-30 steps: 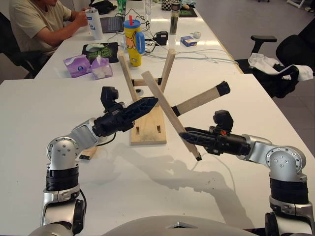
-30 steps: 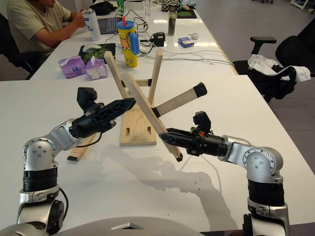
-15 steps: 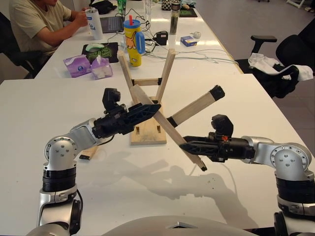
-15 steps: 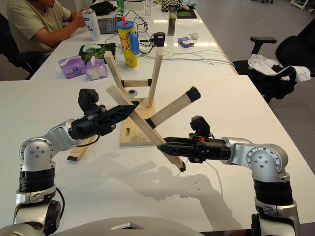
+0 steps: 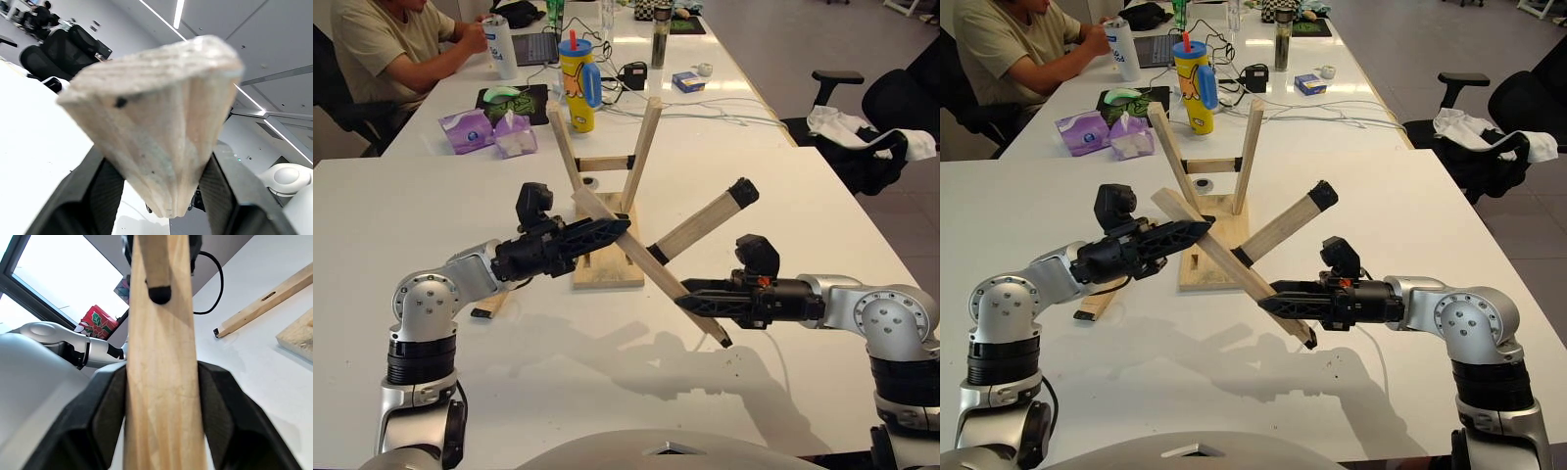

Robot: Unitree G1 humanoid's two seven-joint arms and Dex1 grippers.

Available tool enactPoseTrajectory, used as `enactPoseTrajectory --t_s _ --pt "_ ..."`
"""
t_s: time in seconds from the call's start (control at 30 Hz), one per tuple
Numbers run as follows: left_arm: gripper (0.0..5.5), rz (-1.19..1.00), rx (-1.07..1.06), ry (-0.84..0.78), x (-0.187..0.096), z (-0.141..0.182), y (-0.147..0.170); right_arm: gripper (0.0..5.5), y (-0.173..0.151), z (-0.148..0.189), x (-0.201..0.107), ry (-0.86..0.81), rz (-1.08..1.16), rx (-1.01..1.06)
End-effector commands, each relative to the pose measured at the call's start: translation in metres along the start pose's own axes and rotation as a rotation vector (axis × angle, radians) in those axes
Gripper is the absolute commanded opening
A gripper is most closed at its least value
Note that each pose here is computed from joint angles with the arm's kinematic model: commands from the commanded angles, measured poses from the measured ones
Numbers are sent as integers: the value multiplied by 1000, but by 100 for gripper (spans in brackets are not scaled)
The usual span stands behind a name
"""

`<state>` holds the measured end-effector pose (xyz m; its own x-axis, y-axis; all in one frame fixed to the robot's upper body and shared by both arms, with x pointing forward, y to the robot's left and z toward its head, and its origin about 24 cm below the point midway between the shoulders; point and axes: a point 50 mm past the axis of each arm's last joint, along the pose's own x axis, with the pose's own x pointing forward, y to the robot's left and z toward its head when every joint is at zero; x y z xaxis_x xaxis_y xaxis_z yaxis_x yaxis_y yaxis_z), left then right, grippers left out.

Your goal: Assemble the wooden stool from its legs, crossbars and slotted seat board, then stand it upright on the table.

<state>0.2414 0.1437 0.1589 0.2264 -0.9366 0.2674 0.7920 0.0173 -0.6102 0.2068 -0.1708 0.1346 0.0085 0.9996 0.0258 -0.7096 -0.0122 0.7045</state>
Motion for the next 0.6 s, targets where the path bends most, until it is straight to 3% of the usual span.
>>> enactPoseTrajectory --t_s 0.03,0.17,0.2,0.43,0.6 --pt "208 21 8 68 -3 -6 -2 206 3 6 1 16 3 -60" --pt "208 88 27 68 -19 -4 -1 206 -8 14 -1 -36 -84 -118" --pt "208 119 37 53 -28 -1 -1 244 -11 16 -3 -47 -106 -119" --pt "203 318 142 -6 -88 36 -14 335 -34 7 -4 -108 -287 -179" --pt "203 441 276 31 -120 76 -19 335 -60 -1 18 -12 -497 -450"
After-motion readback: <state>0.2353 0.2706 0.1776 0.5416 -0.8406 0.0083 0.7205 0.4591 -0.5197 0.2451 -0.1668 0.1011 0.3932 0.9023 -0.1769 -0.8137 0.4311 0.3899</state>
